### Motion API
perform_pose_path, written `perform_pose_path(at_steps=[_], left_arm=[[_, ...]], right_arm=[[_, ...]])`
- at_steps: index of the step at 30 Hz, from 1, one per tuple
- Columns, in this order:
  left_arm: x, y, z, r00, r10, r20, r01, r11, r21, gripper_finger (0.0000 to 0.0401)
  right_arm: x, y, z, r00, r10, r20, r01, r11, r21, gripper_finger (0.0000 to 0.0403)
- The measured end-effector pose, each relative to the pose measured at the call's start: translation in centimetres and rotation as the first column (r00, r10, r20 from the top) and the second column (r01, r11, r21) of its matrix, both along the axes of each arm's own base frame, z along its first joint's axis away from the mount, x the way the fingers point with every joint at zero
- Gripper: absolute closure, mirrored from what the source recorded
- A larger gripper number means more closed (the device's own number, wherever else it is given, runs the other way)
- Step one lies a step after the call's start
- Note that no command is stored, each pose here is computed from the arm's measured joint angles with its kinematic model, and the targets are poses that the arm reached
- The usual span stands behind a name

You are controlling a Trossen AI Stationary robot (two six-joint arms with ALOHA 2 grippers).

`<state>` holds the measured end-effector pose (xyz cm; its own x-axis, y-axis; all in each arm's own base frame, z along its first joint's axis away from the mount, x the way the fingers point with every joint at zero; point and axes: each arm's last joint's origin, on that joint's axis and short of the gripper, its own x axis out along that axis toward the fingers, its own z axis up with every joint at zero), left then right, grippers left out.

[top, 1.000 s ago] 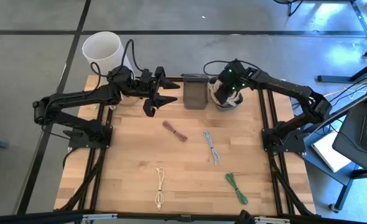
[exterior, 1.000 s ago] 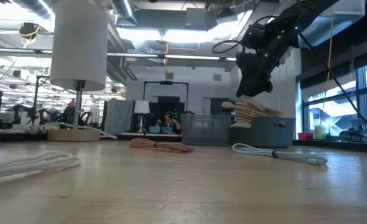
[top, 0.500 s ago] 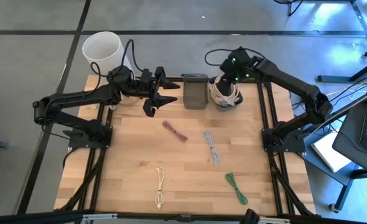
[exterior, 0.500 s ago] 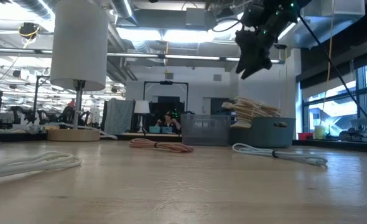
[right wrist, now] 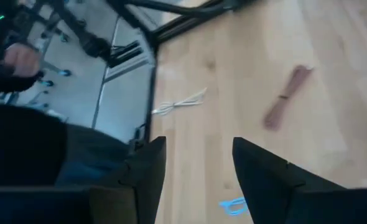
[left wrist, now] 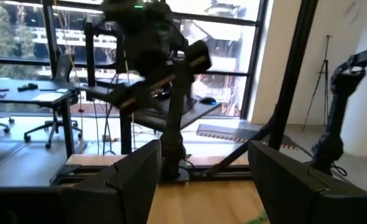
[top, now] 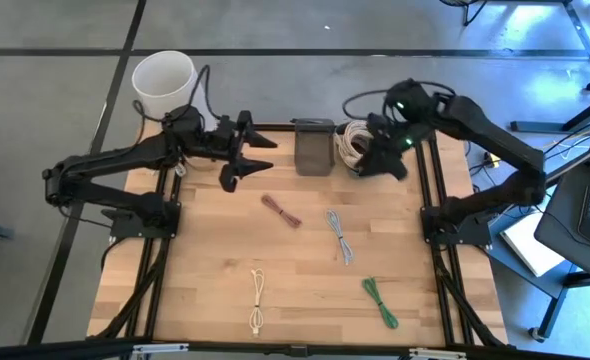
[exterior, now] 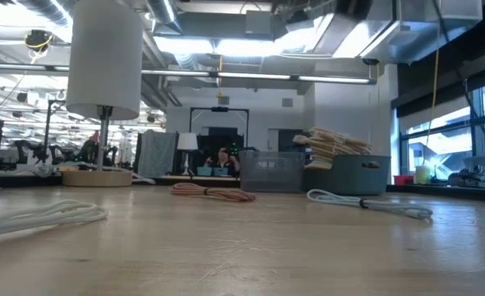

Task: Pick & Place USB Port
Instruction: Put the white charger cable into the black transparent bin

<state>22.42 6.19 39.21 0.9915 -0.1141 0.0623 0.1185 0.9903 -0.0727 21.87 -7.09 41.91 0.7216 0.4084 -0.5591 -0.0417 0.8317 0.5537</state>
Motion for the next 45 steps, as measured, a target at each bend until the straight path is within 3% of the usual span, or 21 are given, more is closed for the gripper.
perform_pose_path(at_steps=[4, 9, 17, 24, 30, 33, 36, 38, 40, 43, 45], left_arm=[[-2.1, -0.7, 0.9, 1.000, -0.004, 0.000, 0.004, 0.999, -0.046, 0.0164], [-4.2, -2.0, 0.9, 0.996, -0.048, -0.077, 0.033, 0.982, -0.186, 0.0164], [-4.8, -4.2, -0.4, 0.961, -0.144, -0.238, 0.059, 0.941, -0.333, 0.0164], [-4.6, -4.6, -1.8, 0.928, -0.007, -0.372, -0.085, 0.969, -0.232, 0.0164], [-4.6, -4.3, -2.8, 0.881, 0.138, -0.453, -0.204, 0.974, -0.100, 0.0164], [-4.4, -4.0, -2.5, 0.885, 0.208, -0.417, -0.251, 0.967, -0.049, 0.0164], [-4.4, -4.0, -2.7, 0.874, 0.213, -0.437, -0.267, 0.962, -0.064, 0.0164], [-4.4, -4.1, -3.3, 0.844, 0.185, -0.503, -0.275, 0.955, -0.111, 0.0164], [-4.3, -4.3, -4.6, 0.783, 0.119, -0.611, -0.280, 0.944, -0.174, 0.0164], [-3.4, -5.8, -7.4, 0.634, -0.074, -0.770, -0.263, 0.916, -0.304, 0.0164], [-2.5, -7.4, -9.0, 0.548, -0.219, -0.807, -0.242, 0.882, -0.404, 0.0164]], right_arm=[[-0.7, 3.5, 1.1, 1.000, 0.018, -0.003, -0.018, 1.000, -0.010, 0.0230], [-0.8, 7.1, 0.9, 0.997, 0.007, -0.073, -0.007, 1.000, 0.000, 0.0244], [0.8, 11.4, -5.1, 0.966, -0.014, -0.257, 0.014, 1.000, -0.003, 0.0247], [1.5, 11.5, -11.1, 0.908, -0.137, -0.397, 0.159, 0.987, 0.025, 0.0247], [1.2, 11.8, -14.4, 0.865, -0.124, -0.486, 0.190, 0.978, 0.087, 0.0247], [1.6, 12.1, -15.1, 0.881, -0.085, -0.466, 0.176, 0.972, 0.155, 0.0247], [2.4, 12.6, -14.5, 0.933, -0.051, -0.358, 0.131, 0.970, 0.204, 0.0247], [2.8, 12.7, -14.1, 0.955, -0.045, -0.292, 0.109, 0.972, 0.207, 0.0247], [3.0, 12.6, -13.4, 0.965, -0.066, -0.254, 0.115, 0.977, 0.180, 0.0247], [3.3, 12.2, -12.5, 0.975, -0.125, -0.182, 0.143, 0.986, 0.084, 0.0247], [3.2, 11.9, -11.9, 0.972, -0.172, -0.160, 0.174, 0.985, 0.001, 0.0247]])
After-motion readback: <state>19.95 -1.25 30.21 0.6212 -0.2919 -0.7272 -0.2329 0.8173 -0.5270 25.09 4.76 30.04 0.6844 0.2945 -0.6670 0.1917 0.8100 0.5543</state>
